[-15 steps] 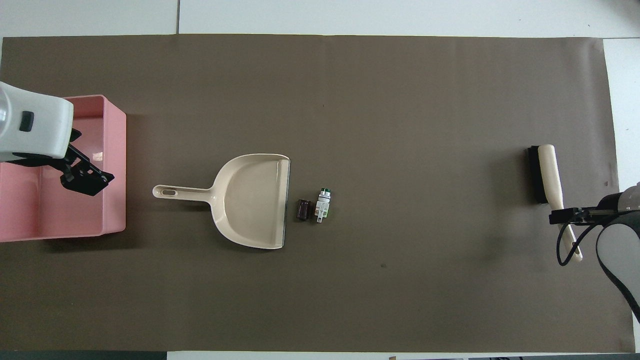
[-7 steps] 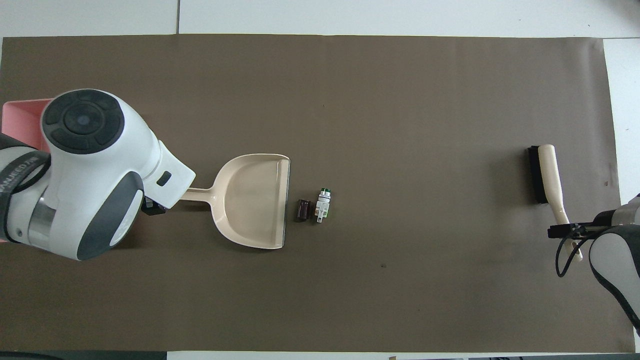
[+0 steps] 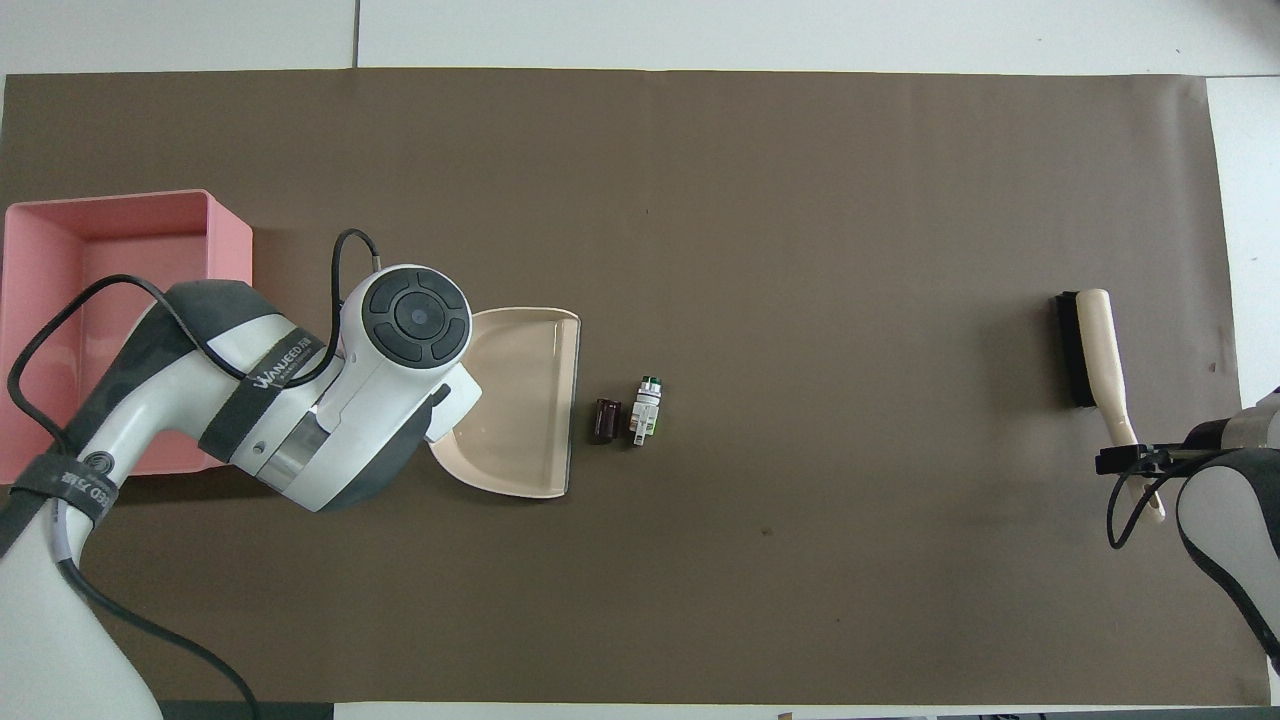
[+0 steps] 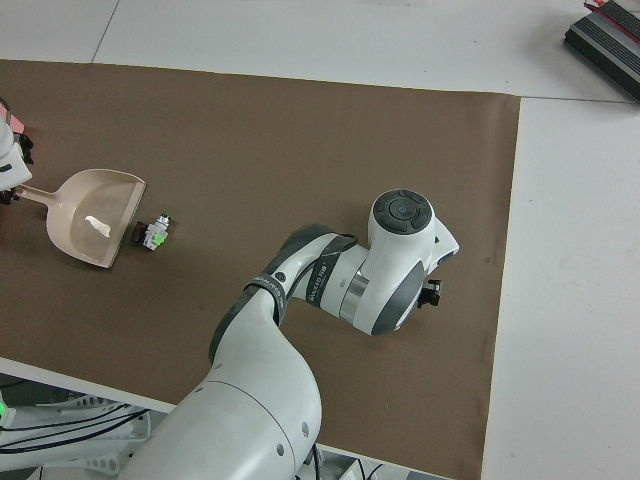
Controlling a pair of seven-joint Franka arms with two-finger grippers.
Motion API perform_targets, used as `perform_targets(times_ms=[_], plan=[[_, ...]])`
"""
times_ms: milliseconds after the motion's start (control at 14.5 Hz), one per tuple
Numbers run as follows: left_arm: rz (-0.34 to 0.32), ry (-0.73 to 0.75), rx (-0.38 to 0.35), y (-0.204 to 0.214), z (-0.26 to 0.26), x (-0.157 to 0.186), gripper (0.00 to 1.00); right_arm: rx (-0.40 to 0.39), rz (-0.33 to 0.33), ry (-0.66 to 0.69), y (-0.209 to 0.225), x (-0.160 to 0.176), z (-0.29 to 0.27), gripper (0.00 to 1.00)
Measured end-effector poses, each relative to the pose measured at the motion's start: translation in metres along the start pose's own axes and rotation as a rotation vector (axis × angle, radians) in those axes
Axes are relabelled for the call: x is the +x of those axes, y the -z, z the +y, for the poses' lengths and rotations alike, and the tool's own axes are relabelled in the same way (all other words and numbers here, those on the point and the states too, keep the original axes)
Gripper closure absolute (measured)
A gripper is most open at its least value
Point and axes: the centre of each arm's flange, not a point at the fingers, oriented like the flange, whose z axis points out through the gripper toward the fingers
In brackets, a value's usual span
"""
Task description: Clean e-waste and dump in bin
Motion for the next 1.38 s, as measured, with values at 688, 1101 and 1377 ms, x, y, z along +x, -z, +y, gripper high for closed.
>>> perform_targets(times_ms=[688, 1101, 1377], plan=[[-0.069, 0.005, -0.021, -0.035, 0.02, 0.042, 0.28, -0.002, 0.006, -0.022, -0.006, 0.003, 0.0, 0.16], [-0.094, -0.016, 0.009, -0.032, 0.021, 0.045, 0.68, -0.001, -0.003, -0.02, -0.004, 0.004, -0.001, 0.22], [-0.11, -0.01, 0.016, -0.008, 0.021, 0.022, 0.68, 0.0, -0.006, -0.019, -0.001, 0.005, -0.001, 0.3]])
